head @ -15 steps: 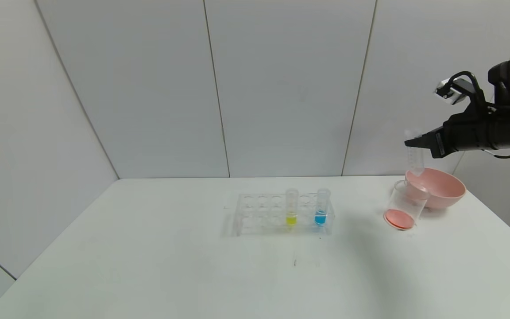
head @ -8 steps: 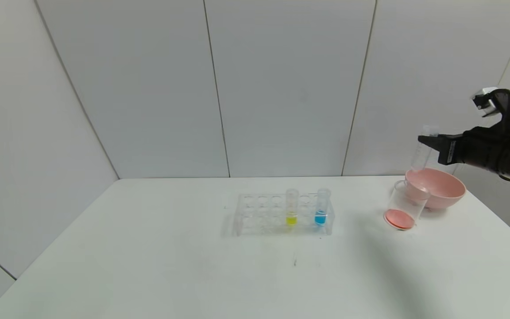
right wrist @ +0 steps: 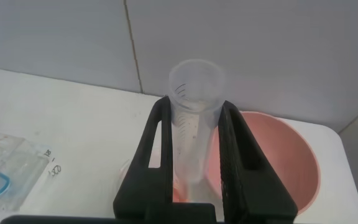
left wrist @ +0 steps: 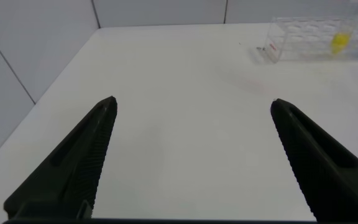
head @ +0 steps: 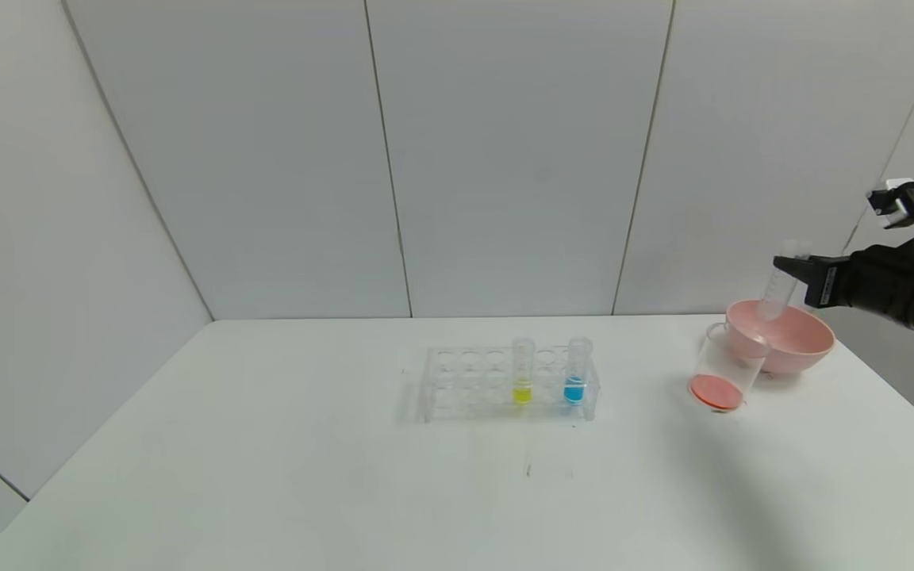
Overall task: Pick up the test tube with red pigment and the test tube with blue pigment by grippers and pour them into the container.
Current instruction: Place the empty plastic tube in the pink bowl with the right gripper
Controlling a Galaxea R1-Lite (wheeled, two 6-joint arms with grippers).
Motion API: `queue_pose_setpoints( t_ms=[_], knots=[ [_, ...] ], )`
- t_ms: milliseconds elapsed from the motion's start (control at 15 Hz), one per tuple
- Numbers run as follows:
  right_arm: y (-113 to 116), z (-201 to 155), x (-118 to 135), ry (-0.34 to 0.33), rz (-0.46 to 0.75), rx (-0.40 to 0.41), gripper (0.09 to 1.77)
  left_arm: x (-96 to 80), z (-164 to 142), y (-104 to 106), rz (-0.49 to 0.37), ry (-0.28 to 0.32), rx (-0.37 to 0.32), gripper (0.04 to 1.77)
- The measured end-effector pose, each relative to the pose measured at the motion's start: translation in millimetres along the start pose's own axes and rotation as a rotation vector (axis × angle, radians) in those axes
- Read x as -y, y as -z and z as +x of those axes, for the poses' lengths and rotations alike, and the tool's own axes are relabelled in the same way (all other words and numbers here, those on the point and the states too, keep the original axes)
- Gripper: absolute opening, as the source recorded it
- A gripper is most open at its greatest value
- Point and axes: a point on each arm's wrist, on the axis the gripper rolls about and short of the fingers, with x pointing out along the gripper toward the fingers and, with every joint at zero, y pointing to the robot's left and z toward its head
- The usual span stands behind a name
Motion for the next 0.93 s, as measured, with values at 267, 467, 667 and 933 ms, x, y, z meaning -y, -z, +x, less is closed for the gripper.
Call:
queue_pose_setpoints(
  t_ms=[267,467,667,933],
  knots=[
    [4.1,20.2,34.3,0.068,-0.005,0.039,0.49,0.0,0.0,0.0,0.000,0.000,0.000,1.76],
    [12.0,40.5,58.8,0.111,0.001,0.044,0.49,0.0,0.0,0.0,0.000,0.000,0.000,1.76],
    [25.9,58.5,72.3,0.160,0.008,0.030,0.49,0.0,0.0,0.1,0.000,0.000,0.000,1.76],
    [37.6,66.9,77.1,0.164,0.017,0.010,0.49,0.0,0.0,0.1,0.000,0.000,0.000,1.76]
  ],
)
